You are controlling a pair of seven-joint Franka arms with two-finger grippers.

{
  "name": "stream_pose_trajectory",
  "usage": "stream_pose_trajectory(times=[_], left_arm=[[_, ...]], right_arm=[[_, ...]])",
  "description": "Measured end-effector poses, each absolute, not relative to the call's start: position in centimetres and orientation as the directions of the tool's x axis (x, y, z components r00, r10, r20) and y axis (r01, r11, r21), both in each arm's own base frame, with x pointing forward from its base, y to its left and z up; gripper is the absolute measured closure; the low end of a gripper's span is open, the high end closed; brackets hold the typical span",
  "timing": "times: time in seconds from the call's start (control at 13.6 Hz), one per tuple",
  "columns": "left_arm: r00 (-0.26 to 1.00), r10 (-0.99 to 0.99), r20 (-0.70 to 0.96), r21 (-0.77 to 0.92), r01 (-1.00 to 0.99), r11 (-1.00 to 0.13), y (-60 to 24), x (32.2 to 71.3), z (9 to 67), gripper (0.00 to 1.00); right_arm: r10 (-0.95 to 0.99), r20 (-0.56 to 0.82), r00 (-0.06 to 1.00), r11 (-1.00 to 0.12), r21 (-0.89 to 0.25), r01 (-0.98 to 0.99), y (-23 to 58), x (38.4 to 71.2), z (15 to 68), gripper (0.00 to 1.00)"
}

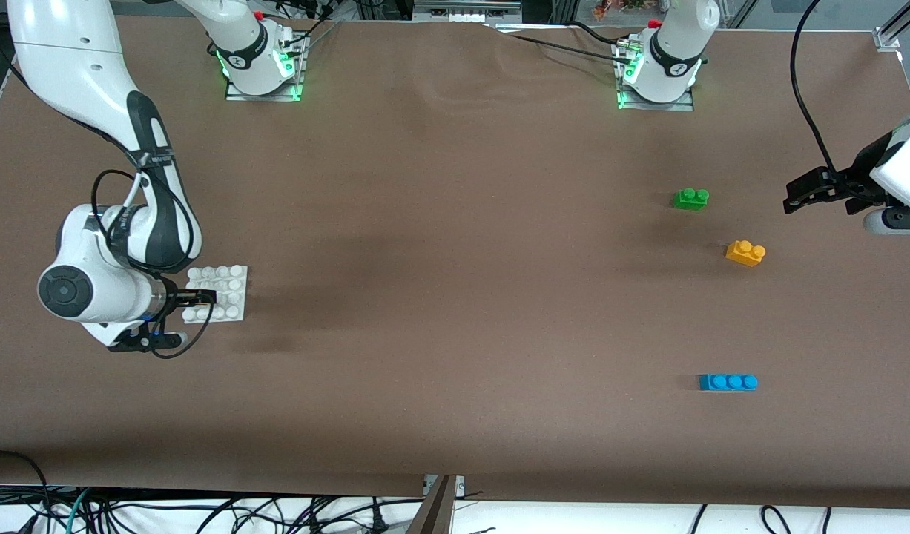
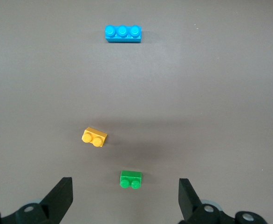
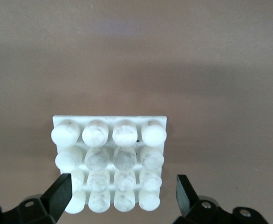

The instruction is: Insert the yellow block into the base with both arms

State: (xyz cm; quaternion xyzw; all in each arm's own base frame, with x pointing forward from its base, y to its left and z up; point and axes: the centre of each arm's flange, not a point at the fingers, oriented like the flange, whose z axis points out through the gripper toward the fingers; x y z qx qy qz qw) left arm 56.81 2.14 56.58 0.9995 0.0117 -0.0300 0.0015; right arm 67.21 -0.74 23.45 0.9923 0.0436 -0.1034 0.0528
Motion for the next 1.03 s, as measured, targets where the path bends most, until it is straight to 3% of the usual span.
stream_pose_trajectory(times=[1.03], left_arm=[[0.998, 0.022, -0.061, 0.002, 0.022, -1.000, 2.1, 56.8, 56.5, 0.00]], right_arm=[[0.061, -0.235, 0.970, -0.990, 0.107, 0.088, -1.2, 66.9, 19.6, 0.00]])
